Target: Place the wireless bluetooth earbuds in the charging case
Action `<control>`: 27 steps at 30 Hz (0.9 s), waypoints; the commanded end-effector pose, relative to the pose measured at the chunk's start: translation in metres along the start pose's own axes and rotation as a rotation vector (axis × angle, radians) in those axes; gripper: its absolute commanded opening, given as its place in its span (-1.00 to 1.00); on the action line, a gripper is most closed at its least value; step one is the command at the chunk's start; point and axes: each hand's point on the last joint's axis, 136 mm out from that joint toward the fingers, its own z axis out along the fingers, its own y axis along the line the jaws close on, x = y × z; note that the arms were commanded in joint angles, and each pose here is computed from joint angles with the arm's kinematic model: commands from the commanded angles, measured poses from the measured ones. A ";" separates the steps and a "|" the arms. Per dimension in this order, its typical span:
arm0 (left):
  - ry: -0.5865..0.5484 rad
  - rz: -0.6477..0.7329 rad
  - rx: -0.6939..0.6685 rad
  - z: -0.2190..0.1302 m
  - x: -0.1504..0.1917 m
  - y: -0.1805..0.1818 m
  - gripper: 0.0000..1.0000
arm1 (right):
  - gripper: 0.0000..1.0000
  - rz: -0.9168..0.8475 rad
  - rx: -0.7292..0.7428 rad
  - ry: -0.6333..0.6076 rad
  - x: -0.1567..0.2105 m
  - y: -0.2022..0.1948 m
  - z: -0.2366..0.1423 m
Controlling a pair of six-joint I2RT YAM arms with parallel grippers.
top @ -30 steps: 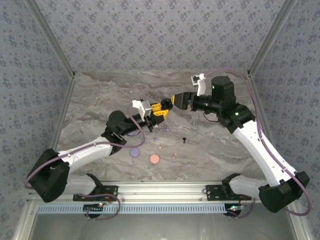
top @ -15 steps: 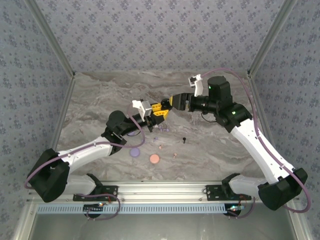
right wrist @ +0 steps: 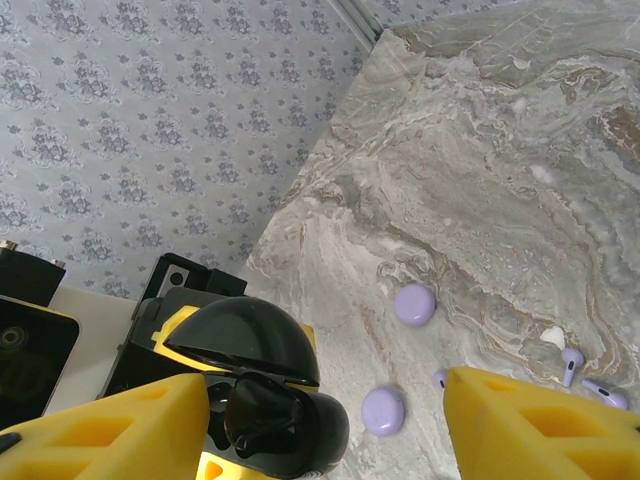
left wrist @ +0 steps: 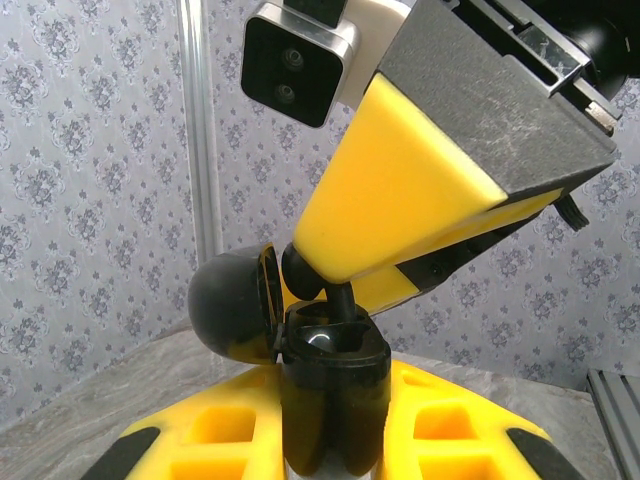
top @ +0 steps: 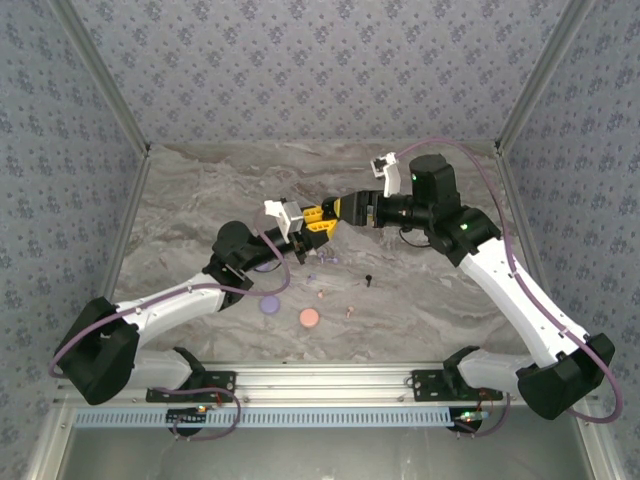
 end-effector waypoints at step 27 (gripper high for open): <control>-0.088 0.035 0.028 0.003 -0.032 -0.006 -1.00 | 0.25 0.052 0.078 -0.070 -0.016 -0.023 -0.014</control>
